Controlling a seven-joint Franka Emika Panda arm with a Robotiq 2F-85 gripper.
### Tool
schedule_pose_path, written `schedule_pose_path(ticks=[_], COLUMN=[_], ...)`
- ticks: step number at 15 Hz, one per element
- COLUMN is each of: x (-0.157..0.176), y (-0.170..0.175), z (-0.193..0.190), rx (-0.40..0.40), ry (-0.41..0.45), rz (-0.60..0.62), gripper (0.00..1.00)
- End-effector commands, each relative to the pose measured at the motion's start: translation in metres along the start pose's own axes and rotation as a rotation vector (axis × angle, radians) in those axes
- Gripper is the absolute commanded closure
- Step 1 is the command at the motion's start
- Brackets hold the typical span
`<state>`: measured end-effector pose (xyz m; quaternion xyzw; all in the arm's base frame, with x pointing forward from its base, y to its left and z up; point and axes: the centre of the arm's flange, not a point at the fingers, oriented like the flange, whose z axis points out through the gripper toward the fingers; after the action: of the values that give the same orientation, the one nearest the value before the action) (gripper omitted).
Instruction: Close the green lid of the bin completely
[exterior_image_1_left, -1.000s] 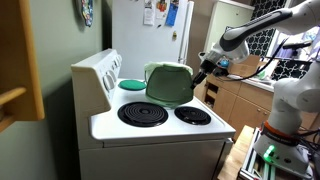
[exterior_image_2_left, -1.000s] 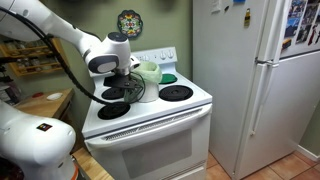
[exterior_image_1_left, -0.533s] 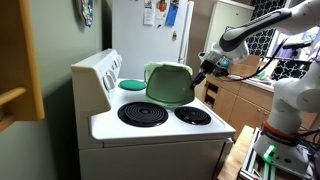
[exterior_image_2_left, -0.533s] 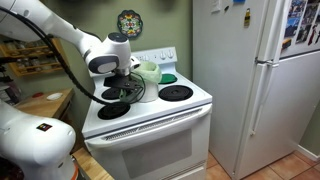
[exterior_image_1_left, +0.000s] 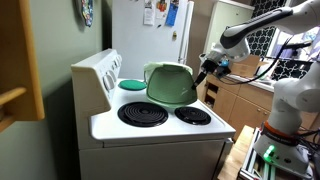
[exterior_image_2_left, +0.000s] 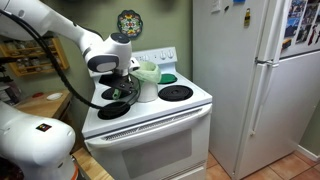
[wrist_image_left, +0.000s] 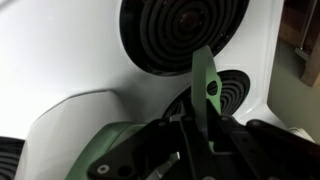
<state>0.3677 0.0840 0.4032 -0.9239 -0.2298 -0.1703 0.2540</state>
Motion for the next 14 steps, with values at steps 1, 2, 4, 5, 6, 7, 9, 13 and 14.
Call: schedule_pose_path(ticks=[1,2,4,5,6,7,9,13,14], x=[0.002,0.003,0.007,0.009,0.005,0.007,0.009,0.009,0.009], y=[-0.010,-0.012,-0.013,-0.014,-0.009,-0.009,-0.009,-0.009,-0.009], z=[-0.018,-0.020,-0.026,-0.030,-0.015,-0.018,-0.022,-0.022,-0.022], rx=[0.113,0.138,0.196,0.228,0.169,0.189,0.201,0.203,0.203], ry=[0.005,0.000,-0.009,-0.006,-0.029,-0.027,-0.024,-0.024,-0.024], rz=[0.158,0.201,0.279,0.299,0.238,0.256,0.269,0.273,0.273], gripper=[0.96,0.96,0.96,0.96,0.86,0.86,0.86,0.86,0.86])
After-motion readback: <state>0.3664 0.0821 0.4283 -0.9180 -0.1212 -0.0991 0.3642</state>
